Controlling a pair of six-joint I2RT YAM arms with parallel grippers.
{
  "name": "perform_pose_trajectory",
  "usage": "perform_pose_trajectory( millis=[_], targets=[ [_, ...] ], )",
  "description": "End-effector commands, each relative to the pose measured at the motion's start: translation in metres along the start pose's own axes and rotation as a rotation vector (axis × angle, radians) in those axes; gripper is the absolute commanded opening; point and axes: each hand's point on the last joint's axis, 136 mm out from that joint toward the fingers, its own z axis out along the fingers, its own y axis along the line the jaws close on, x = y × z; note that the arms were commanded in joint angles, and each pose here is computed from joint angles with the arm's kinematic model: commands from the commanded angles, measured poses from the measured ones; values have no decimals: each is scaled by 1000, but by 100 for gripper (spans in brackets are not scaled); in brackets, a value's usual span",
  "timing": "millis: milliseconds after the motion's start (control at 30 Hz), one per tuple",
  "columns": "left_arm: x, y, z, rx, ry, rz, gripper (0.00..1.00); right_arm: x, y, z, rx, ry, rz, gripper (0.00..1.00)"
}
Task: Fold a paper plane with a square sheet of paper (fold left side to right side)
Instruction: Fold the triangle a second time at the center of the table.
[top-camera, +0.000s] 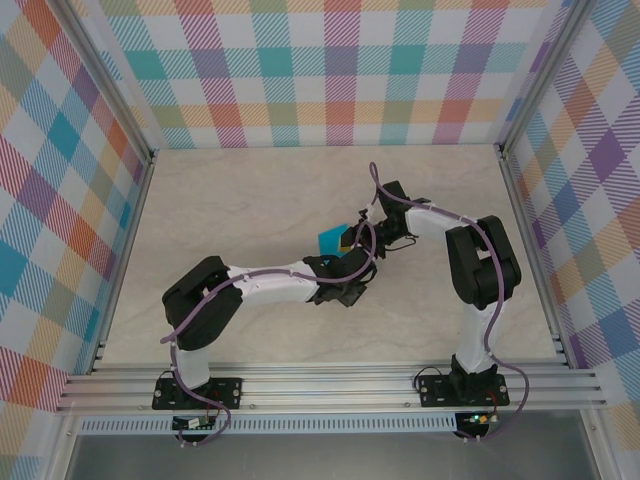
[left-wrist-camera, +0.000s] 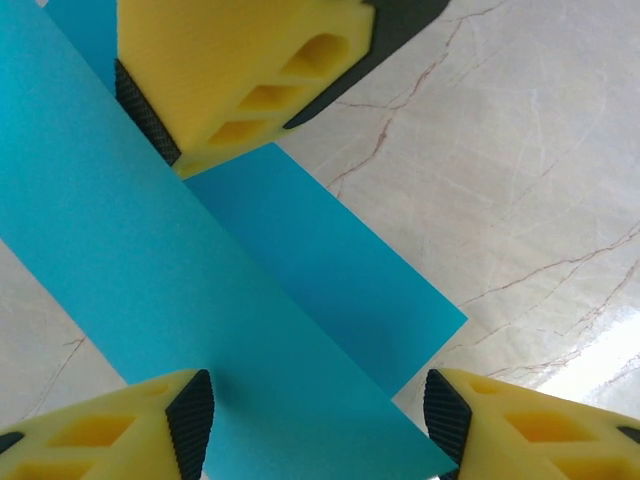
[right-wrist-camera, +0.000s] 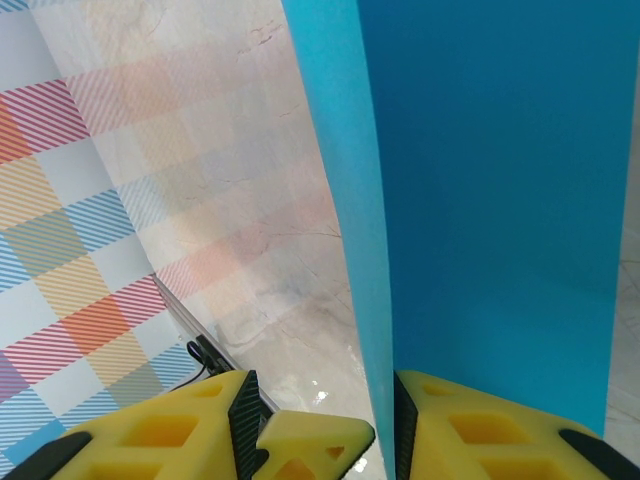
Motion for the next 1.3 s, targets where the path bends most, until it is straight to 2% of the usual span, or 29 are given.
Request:
perform_pose_trajectory(
  millis=[0, 167, 667, 1033, 1267],
  targets=[
    [-11, -9, -12, 6, -37, 50, 57, 0, 9, -2, -12, 13, -7, 39],
    [-15, -19, -21, 33, -68, 84, 47, -1, 7, -2, -6, 12, -7, 39],
    [-16, -8, -26, -12, -83, 57, 12, 0, 5, -1, 4, 15, -11, 39],
    [-16, -7, -29, 64, -77, -7, 0, -4, 15, -8, -10, -8, -47, 41],
    [-11, -1, -30, 125, -75, -73, 0, -13, 28, -26, -31, -71, -79, 52]
  ],
)
